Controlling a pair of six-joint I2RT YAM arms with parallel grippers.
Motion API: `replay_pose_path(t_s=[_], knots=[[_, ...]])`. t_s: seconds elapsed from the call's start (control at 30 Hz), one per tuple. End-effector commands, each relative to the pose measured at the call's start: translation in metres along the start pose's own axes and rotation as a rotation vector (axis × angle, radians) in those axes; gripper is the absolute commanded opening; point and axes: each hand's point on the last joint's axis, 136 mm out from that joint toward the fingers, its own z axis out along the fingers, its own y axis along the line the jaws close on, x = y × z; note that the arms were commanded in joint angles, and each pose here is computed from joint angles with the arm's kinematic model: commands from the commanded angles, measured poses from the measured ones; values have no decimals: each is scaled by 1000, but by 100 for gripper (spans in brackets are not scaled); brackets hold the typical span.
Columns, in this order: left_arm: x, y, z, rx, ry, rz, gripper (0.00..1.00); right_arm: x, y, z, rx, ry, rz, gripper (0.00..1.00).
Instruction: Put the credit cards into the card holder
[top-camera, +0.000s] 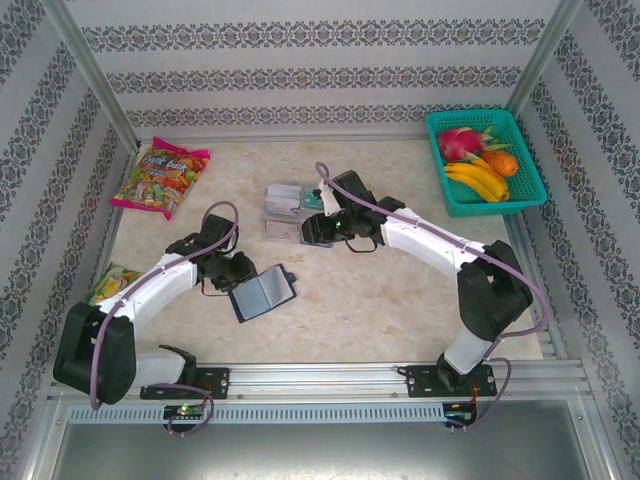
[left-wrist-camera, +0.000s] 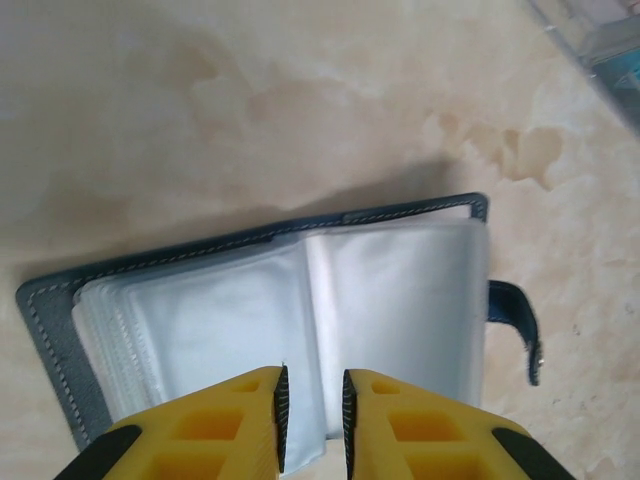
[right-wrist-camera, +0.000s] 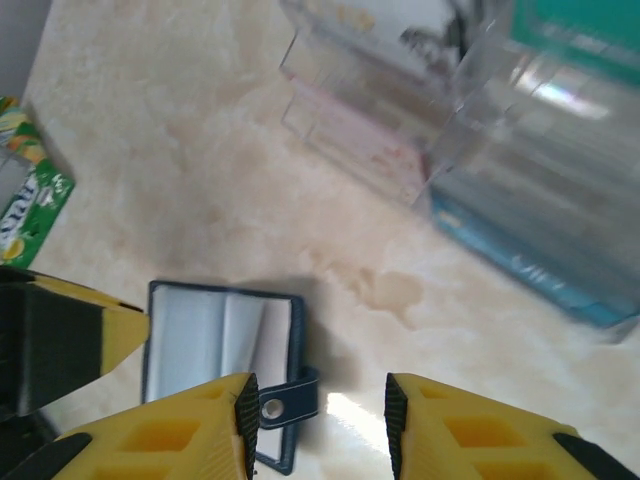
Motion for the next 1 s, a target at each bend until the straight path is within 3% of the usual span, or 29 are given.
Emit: replay_pose_path(t_s=[0.0,0.23,0.33,0.47,0.97], knots=[[-15,-10,-3,6,-16,31,25,-7,-11,7,80,30,-111,40],[-37,-30,-1,33,-47,42,25,-22,-6,48,203,77,-354,40],[-39,-27,4,15,-43,38,25,-27,-5,67,224,83,-422,40],[-38,-18,12,-3,-29,24,25,-36,-7,84,358,57,-560,40],[-39,3,12,48,-21,-41,24,-50,-24,123,628,43,-806,40]])
